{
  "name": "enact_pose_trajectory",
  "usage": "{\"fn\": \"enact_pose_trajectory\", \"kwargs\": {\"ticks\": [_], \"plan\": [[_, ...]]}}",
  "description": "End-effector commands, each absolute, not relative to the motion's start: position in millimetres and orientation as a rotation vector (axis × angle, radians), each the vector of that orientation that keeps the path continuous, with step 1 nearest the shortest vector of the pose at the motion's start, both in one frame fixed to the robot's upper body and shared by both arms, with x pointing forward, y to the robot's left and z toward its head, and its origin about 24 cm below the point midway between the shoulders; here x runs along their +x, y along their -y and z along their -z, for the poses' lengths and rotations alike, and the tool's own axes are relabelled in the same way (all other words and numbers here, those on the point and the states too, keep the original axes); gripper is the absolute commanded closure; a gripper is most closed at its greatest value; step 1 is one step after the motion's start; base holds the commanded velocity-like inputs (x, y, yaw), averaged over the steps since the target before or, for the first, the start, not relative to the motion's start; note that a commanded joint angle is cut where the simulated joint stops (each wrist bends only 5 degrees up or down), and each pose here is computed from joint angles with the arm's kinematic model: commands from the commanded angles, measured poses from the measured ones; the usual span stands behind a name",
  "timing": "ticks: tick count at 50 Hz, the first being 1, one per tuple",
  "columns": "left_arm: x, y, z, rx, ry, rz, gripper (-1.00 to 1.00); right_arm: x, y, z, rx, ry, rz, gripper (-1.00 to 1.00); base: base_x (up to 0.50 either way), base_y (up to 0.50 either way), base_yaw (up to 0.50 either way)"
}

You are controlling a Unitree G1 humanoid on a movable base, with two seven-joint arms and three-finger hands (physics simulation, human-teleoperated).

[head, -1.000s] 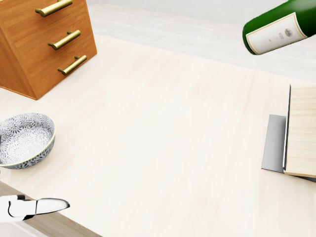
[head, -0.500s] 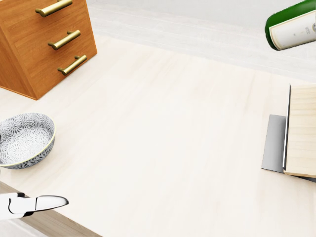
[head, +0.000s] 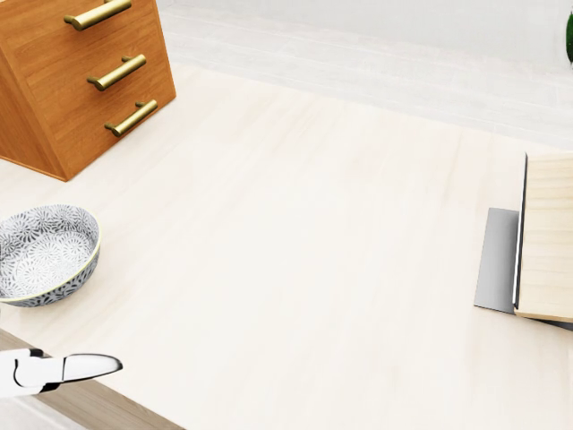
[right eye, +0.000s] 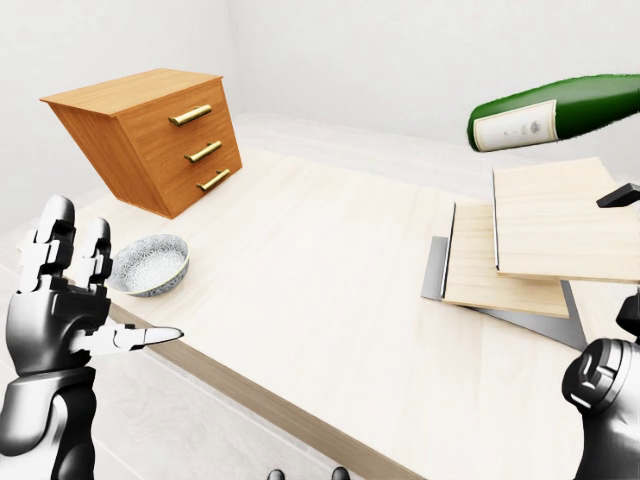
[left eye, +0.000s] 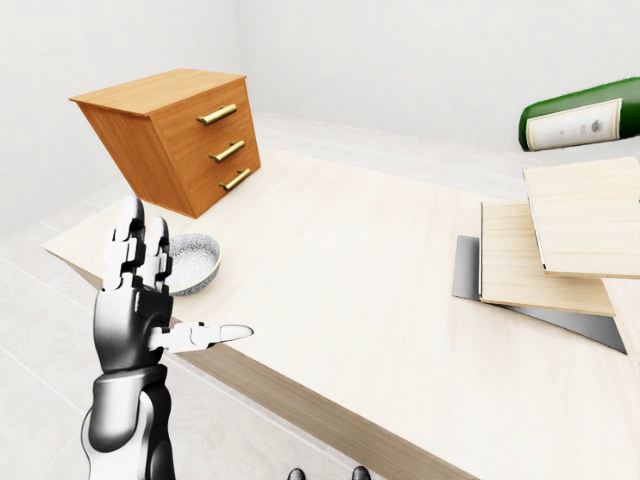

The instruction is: Put the wine bottle on the wine rack.

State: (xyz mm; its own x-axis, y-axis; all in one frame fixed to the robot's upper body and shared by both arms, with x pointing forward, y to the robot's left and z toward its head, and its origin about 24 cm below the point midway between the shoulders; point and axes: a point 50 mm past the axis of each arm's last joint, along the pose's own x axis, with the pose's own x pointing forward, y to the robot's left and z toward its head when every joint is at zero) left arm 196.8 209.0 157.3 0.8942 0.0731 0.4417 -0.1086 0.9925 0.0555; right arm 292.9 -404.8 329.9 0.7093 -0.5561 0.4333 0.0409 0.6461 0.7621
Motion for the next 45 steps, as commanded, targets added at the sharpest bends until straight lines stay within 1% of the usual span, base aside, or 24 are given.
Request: {"fn": "enact_pose_trajectory", "kwargs": {"ticks": [1,13,18,27,33,39,45], "plan": [[197,-208,-158,0.079,0.457,-0.094,-1.00,268,417,-340,0.859,0.778,0.395,1.00,0.00,0.00,0.00],[198,-207,-153,0.073,0.435,-0.094,-1.00,257,425,-329,0.889,0.751,0.432,1.00,0.00,0.00,0.00],[198,-206,-151,0.073,0.424,-0.091,-1.00,256,434,-315,0.828,0.722,0.444,1.00,0.00,0.00,0.00],[195,-207,-154,0.085,0.439,-0.092,-1.00,254,443,-304,0.784,0.701,0.462,1.00,0.00,0.00,0.00],[197,-207,-153,0.087,0.430,-0.093,-1.00,254,445,-304,0.754,0.693,0.467,1.00,0.00,0.00,0.00],[200,-206,-151,0.087,0.423,-0.087,-1.00,246,451,-305,0.745,0.707,0.490,1.00,0.00,0.00,0.00],[199,-205,-154,0.090,0.436,-0.085,-1.00,234,452,-310,0.801,0.739,0.512,1.00,0.00,0.00,0.00]]}}
